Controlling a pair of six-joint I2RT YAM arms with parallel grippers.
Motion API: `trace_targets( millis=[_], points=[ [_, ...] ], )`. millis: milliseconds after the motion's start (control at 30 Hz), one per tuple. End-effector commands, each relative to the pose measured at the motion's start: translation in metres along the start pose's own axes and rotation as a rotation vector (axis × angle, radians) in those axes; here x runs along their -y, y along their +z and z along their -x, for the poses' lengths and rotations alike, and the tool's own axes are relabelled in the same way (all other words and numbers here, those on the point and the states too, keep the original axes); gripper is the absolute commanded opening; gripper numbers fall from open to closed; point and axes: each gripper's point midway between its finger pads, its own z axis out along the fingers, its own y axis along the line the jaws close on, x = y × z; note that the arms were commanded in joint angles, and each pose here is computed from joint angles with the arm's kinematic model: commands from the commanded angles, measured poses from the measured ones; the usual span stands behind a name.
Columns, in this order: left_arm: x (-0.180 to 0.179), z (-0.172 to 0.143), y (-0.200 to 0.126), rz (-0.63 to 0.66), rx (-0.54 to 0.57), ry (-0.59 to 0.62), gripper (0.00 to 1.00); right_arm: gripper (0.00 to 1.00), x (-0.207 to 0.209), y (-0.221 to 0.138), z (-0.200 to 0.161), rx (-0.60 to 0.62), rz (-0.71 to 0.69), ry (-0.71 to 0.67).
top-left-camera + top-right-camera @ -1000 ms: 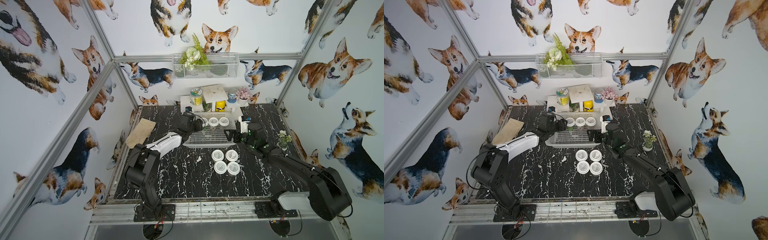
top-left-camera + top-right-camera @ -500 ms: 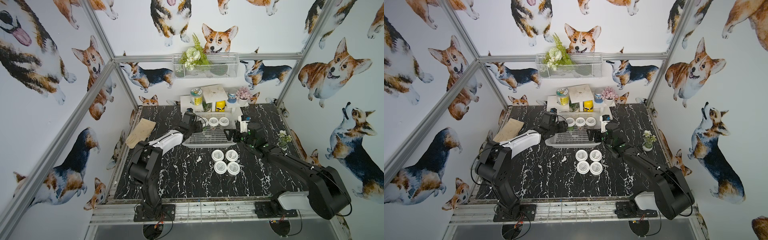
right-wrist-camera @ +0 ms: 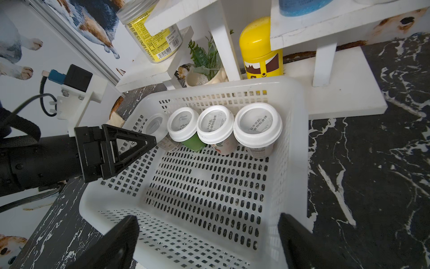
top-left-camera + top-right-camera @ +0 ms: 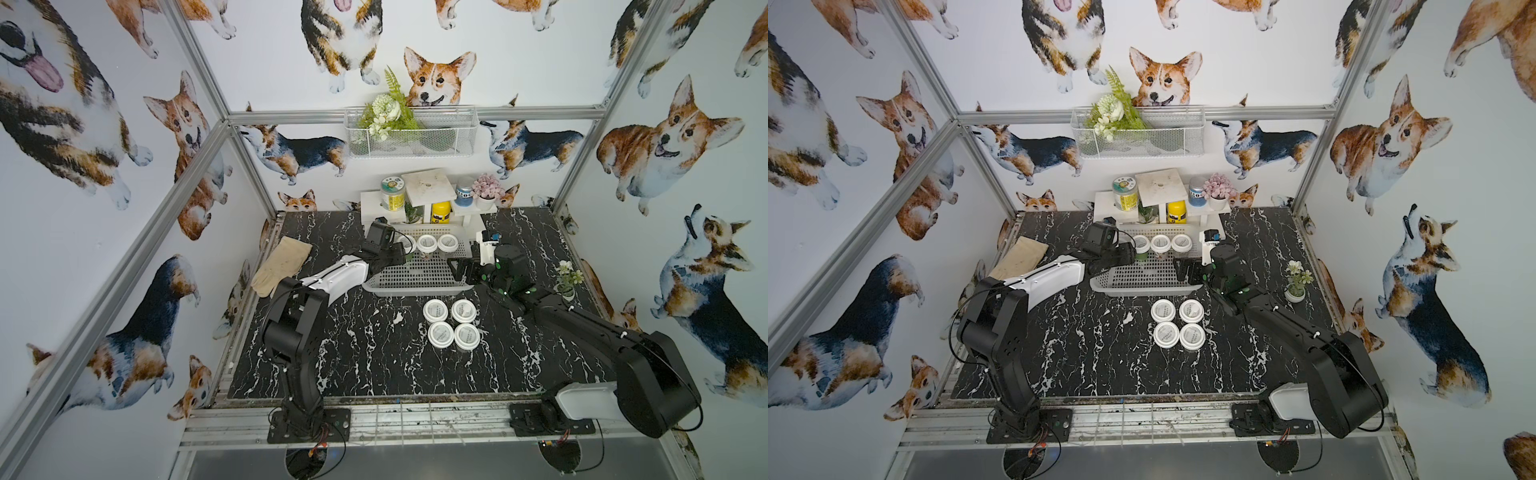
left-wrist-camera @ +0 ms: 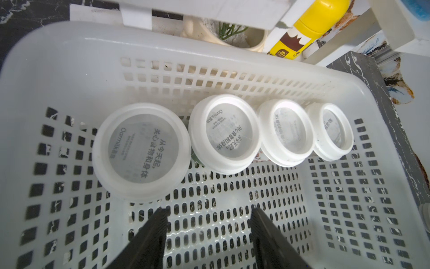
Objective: Put the yogurt in the basket
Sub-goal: Adjust the yogurt in the basket.
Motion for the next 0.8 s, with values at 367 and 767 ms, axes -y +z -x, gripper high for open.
trace_targets(
  millis=[367,767],
  points=[
    [-0.005,0.005,0.009,0.004,-0.018,0.004,0.63,0.99,-0.001,0.001,0.007,0.02,0.0,0.0],
    [-0.009,0.008,0.014,0.01,-0.012,-0.004,0.63,0.99,-0.001,0.002,0.007,0.018,0.0,0.001]
  ],
)
